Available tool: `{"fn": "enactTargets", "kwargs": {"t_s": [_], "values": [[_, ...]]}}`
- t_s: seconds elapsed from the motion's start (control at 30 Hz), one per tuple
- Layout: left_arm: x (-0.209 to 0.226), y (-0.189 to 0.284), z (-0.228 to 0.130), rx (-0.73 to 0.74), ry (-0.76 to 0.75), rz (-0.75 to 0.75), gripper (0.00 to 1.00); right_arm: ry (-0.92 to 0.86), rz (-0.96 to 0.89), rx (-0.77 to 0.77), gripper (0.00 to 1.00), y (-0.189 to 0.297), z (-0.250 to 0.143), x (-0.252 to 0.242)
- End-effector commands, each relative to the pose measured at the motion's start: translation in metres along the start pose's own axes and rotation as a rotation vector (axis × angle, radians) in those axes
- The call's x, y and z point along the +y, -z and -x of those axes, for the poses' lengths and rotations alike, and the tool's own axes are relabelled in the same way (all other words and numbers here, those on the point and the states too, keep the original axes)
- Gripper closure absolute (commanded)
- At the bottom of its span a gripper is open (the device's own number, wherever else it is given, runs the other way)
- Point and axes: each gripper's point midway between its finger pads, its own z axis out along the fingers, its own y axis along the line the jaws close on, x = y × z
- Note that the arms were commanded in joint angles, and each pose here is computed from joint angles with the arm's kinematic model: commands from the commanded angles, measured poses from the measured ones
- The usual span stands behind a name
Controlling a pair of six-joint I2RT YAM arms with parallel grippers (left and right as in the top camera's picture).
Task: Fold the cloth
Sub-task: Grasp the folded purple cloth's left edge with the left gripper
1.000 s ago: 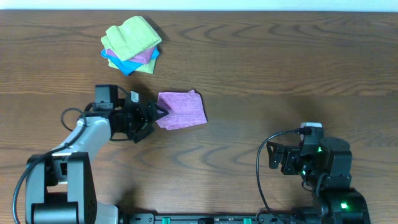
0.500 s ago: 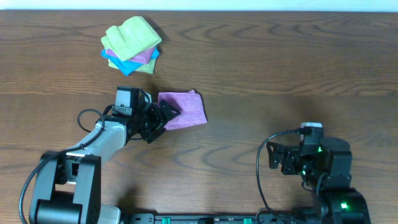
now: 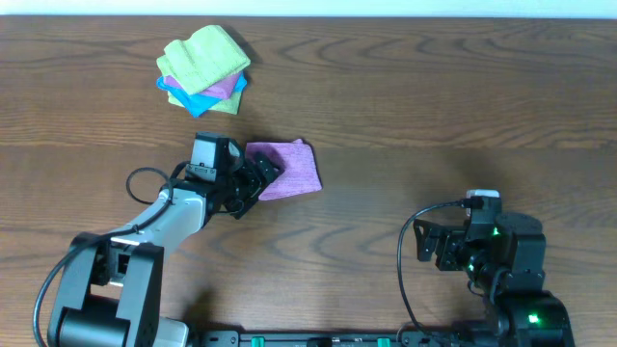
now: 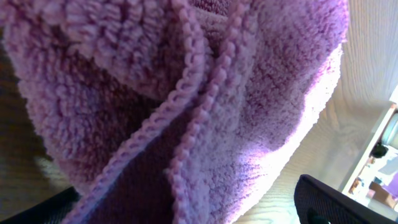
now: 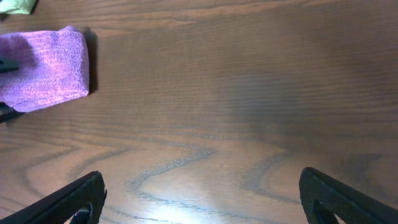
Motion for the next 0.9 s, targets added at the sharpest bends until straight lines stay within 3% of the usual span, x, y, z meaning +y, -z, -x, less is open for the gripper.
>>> {"fn": "enactTargets", "kwargs": {"t_s": [0.0, 0.23, 0.43, 0.5, 0.57, 0.87], "values": [[0.005, -0.003, 0.003, -0.038, 0.003, 0.036, 0.05, -0.016, -0.014, -0.004, 0.01, 0.0, 0.0, -0.003], [0.016, -0.025, -0.002, -0.01, 0.009, 0.065, 0.05, -0.016, -0.014, -0.004, 0.01, 0.0, -0.001, -0.003], [0.011, -0.031, 0.003, -0.025, -0.01, 0.04, 0.69, -0.016, -0.014, -0.004, 0.01, 0.0, -0.001, -0.003], [0.007, -0.031, 0.005, -0.034, -0.019, 0.026, 0.85, -0.016, -0.014, -0.004, 0.01, 0.0, -0.001, -0.003], [0.0, -0.031, 0.006, -0.034, -0.034, -0.007, 0.94, -0.016, -0.014, -0.004, 0.01, 0.0, -0.001, -0.003], [-0.105, -0.008, 0.033, -0.046, -0.186, -0.261, 0.94, -0.016, -0.014, -0.004, 0.01, 0.0, 0.0, -0.003]]}}
